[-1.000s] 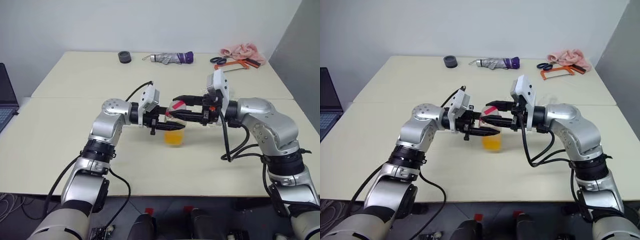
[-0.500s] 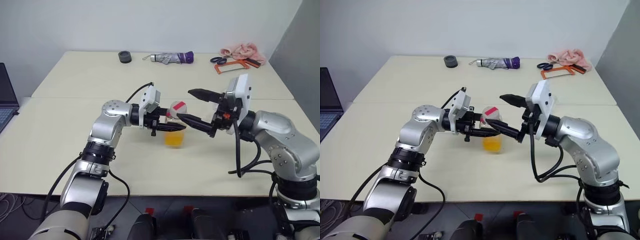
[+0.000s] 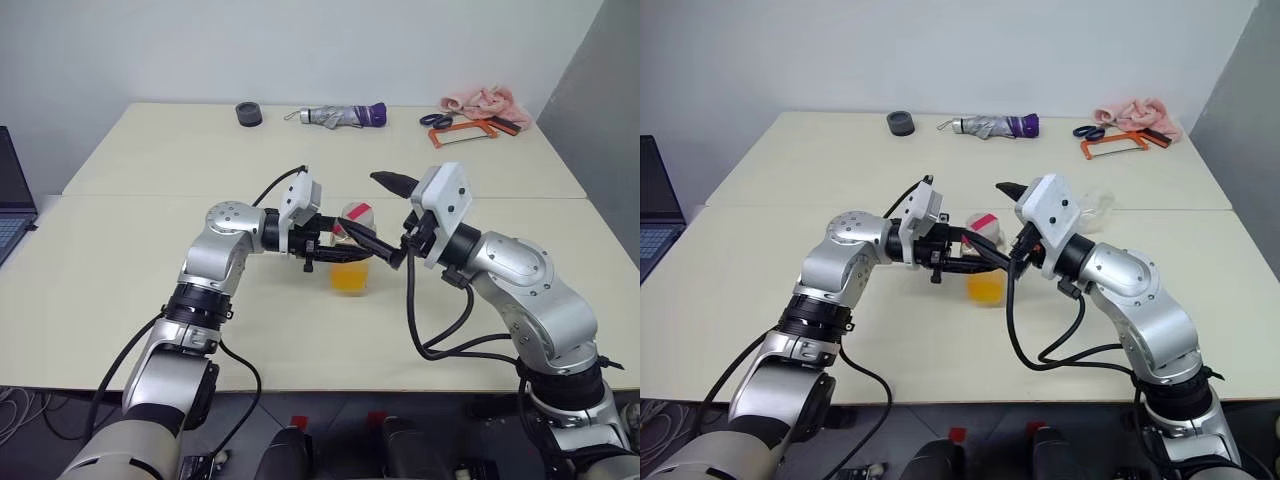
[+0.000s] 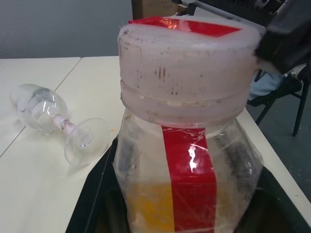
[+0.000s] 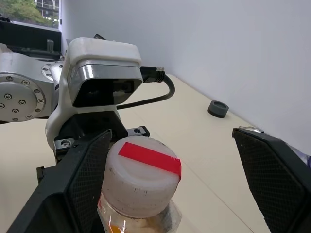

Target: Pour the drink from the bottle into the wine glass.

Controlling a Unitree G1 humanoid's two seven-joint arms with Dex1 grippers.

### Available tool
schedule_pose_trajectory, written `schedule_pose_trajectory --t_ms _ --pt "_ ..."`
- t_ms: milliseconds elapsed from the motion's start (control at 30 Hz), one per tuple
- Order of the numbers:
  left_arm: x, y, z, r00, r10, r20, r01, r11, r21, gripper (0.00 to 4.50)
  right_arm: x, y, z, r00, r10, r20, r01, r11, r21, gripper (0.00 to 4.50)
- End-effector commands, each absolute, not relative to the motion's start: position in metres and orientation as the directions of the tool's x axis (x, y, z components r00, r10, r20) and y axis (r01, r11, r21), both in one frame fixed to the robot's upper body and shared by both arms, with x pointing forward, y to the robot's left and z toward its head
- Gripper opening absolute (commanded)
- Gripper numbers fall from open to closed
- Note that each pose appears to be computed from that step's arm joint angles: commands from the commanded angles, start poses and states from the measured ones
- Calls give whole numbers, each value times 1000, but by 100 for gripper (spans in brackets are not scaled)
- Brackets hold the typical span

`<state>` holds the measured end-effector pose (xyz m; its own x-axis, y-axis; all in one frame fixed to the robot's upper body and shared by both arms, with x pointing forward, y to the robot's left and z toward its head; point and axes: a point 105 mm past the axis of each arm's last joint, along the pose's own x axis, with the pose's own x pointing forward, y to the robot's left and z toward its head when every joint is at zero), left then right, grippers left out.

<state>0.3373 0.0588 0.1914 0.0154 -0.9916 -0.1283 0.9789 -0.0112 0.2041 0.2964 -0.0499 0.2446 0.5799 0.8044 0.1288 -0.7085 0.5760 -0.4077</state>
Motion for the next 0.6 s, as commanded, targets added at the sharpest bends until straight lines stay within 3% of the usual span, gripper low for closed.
schedule_pose_trajectory --t_ms 33,433,600 --pt "337 58 207 19 -994 -105 963 -10 268 181 299 -65 250 622 769 149 -654 614 -442 423" --pt "338 61 205 37 -993 -108 961 6 277 180 298 -88 247 669 733 123 -631 648 -426 423" --pt "341 62 204 50 -993 -107 959 17 284 180 286 -86 242 623 777 90 -693 602 -398 423"
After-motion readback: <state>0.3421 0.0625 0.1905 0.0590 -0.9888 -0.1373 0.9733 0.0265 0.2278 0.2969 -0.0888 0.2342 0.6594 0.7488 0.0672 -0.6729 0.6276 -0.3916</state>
